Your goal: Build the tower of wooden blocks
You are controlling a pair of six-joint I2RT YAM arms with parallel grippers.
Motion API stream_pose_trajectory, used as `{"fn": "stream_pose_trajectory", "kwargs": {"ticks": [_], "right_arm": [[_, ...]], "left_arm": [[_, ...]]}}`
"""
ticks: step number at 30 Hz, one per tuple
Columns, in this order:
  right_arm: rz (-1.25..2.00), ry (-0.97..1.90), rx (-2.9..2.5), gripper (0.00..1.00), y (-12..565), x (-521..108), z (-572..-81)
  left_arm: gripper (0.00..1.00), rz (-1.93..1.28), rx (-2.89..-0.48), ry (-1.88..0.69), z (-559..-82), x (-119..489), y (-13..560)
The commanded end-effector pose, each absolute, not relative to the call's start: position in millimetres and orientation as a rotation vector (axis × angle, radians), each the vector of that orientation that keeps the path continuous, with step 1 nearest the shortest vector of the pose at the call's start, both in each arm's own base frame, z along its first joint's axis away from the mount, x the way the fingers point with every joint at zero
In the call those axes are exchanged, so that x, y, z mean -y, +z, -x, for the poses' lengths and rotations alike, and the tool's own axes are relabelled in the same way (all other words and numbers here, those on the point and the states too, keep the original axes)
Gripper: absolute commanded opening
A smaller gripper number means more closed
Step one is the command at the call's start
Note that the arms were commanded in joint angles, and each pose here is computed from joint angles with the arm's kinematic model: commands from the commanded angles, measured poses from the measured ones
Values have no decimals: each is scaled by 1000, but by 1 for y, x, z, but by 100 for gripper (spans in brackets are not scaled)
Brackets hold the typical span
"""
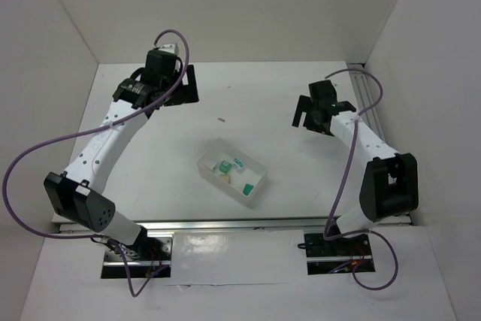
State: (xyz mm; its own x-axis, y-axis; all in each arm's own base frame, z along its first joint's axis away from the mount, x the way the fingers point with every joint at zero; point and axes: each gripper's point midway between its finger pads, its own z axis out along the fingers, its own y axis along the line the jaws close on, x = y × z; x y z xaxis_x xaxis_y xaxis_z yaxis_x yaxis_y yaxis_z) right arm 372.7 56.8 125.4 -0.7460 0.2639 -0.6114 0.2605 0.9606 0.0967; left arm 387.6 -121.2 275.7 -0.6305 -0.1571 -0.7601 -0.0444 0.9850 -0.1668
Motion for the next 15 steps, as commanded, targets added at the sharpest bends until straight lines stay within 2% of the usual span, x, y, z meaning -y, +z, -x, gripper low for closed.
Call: {"fn": "stream_pose_trajectory", "kwargs": {"ticks": [1, 5, 10, 15], "right_arm": [[-451, 16, -2435, 100, 124, -47, -367], [-509, -18, -2426, 100, 121, -35, -366], [-545, -61, -2405, 100, 128, -25, -364], [-553, -12, -2318, 100, 146, -23, -358]], "left_arm": [[100, 198, -2221, -172, -385, 116, 286], [100, 198, -2247, -272, -377, 129, 294], [100, 95, -2295, -478, -351, 193, 282], [95, 227, -2411, -450, -325, 248, 255]]}}
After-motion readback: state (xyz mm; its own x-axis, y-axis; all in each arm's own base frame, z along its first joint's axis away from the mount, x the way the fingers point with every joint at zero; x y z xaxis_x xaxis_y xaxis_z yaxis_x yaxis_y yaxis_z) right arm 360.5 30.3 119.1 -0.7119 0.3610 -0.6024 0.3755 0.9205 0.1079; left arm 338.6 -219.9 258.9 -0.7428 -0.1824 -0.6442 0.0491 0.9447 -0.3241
